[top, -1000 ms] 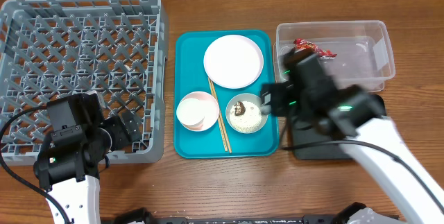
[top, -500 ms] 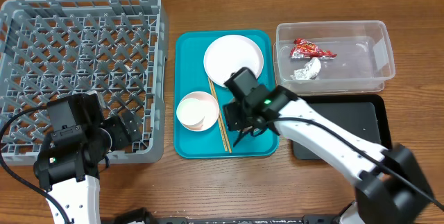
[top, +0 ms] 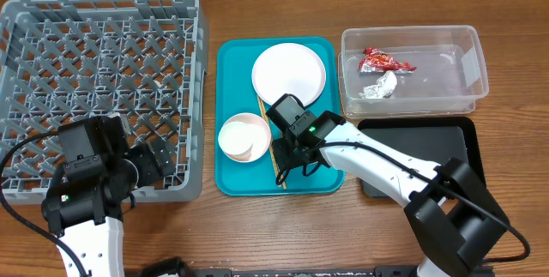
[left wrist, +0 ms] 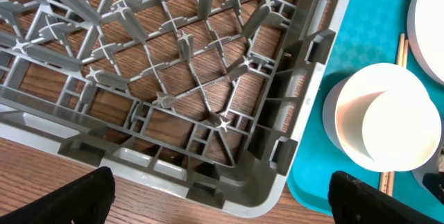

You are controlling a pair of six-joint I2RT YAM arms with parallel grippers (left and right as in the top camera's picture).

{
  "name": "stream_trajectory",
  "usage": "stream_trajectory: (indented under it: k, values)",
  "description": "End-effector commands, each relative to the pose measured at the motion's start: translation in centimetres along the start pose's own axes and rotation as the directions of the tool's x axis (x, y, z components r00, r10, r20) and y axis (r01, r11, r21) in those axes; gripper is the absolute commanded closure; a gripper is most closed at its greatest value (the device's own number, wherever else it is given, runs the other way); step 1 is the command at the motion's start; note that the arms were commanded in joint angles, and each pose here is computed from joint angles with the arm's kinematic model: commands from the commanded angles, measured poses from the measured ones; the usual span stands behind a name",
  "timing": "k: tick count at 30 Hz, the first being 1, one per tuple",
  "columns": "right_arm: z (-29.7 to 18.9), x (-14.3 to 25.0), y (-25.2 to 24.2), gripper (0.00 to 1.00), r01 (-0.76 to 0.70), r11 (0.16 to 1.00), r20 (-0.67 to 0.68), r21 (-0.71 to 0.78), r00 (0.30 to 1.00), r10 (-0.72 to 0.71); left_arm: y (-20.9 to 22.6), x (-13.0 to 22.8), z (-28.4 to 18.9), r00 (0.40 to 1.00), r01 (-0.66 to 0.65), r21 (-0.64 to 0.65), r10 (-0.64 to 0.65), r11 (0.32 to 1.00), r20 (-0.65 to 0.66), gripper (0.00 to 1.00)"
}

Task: Sort waste into correct bins and load items into the dishwasher
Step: 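Grasp the rim of the rice bowl with the right gripper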

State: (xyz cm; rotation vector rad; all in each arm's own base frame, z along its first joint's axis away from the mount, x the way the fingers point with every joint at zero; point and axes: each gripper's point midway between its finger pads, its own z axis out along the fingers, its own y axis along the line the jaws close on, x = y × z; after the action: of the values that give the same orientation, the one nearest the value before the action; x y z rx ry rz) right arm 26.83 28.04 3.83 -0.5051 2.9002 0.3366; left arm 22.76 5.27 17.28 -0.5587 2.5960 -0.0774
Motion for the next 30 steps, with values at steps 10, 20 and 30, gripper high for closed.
stream_trajectory:
  k: [10,20,30]
  values:
    - [0.9,1.2,-0.1,0.85,-0.022,1.0,-0.039,0.014,0.999,0.023,-0.2,-0.6,-0.4,1.0,-0.012,0.01,0.012,1.0,0.016,0.0]
    - [1.3,1.9,-0.4,0.85,-0.046,0.999,-0.062,0.026,0.997,0.048,-0.2,-0.6,-0.4,1.0,-0.012,0.01,0.012,1.0,0.016,0.0]
    - [1.4,2.3,-0.9,0.85,-0.075,0.996,-0.074,0.054,0.994,0.079,-0.2,-0.6,-0.4,1.0,-0.012,0.01,0.012,1.0,0.016,0.0]
